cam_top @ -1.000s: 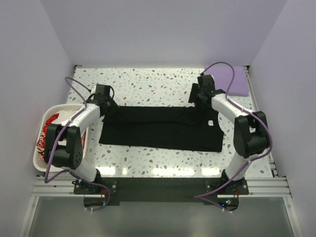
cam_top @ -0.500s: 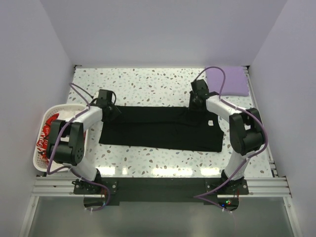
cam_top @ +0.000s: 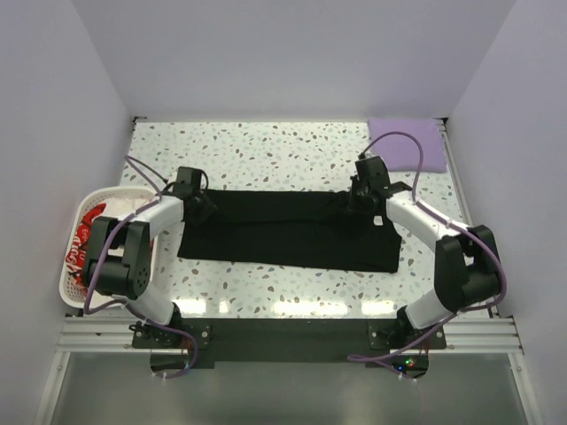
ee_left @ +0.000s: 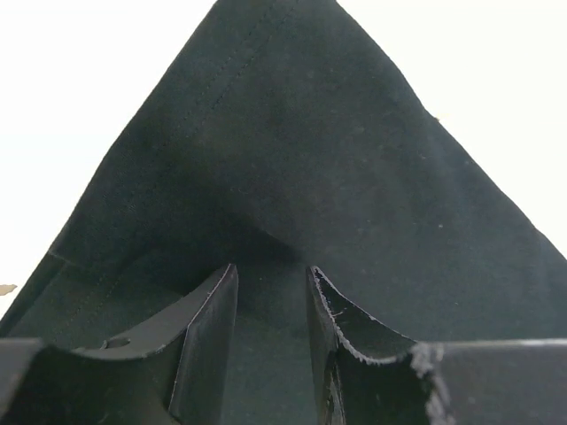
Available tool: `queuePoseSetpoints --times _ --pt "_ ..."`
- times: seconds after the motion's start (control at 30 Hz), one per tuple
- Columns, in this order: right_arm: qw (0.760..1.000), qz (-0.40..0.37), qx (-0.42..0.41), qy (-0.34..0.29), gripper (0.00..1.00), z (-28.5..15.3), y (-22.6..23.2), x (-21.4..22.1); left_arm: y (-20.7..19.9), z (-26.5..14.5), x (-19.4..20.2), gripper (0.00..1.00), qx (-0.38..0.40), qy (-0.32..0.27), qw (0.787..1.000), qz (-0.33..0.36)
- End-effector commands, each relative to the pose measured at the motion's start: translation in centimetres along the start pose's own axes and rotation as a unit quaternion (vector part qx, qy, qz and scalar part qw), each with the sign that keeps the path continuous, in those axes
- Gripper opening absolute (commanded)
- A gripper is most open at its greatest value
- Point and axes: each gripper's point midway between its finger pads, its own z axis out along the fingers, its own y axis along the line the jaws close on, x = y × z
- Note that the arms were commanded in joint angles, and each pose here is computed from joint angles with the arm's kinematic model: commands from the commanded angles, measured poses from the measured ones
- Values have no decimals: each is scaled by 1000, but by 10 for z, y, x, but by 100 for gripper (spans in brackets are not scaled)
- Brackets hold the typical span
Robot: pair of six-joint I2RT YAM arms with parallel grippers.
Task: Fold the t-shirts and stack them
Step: Fold the tshirt
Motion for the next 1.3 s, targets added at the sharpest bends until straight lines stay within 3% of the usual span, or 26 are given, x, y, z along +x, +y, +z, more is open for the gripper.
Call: queuePoseSetpoints --times 0.0,0.23,0.33,0.37,0.4,0.47,0.67,0.77,1.03,1.27 --pt "999 5 -39 -1 8 -17 8 15 -17 -12 -12 41 36 -26 999 -15" --pt "998 7 -53 32 9 -21 4 64 -20 -17 -14 41 44 -29 999 -15" --pt "999 7 -48 10 16 -36 2 49 -23 -19 -17 41 49 -30 998 -14" --pt "999 7 -43 -6 20 -43 1 39 -24 -21 -18 41 51 -32 998 -14" --pt "999 7 -40 -21 31 -50 2 24 -25 -21 -20 41 51 -34 998 -15" --pt "999 6 -24 -37 38 -49 1 9 -27 -21 -22 41 52 -35 998 -16" --pt "997 2 30 -64 40 -37 5 -52 -33 -15 -25 41 46 -28 998 -15" --pt "998 18 45 -36 46 -13 -9 -51 -35 -14 -28 41 45 -28 999 -14" --pt "994 106 -21 -14 55 17 -20 -49 -34 -4 -23 41 36 -16 999 -11" --pt "986 162 -17 -21 55 27 -42 -46 -34 -1 -21 41 36 -11 999 -13"
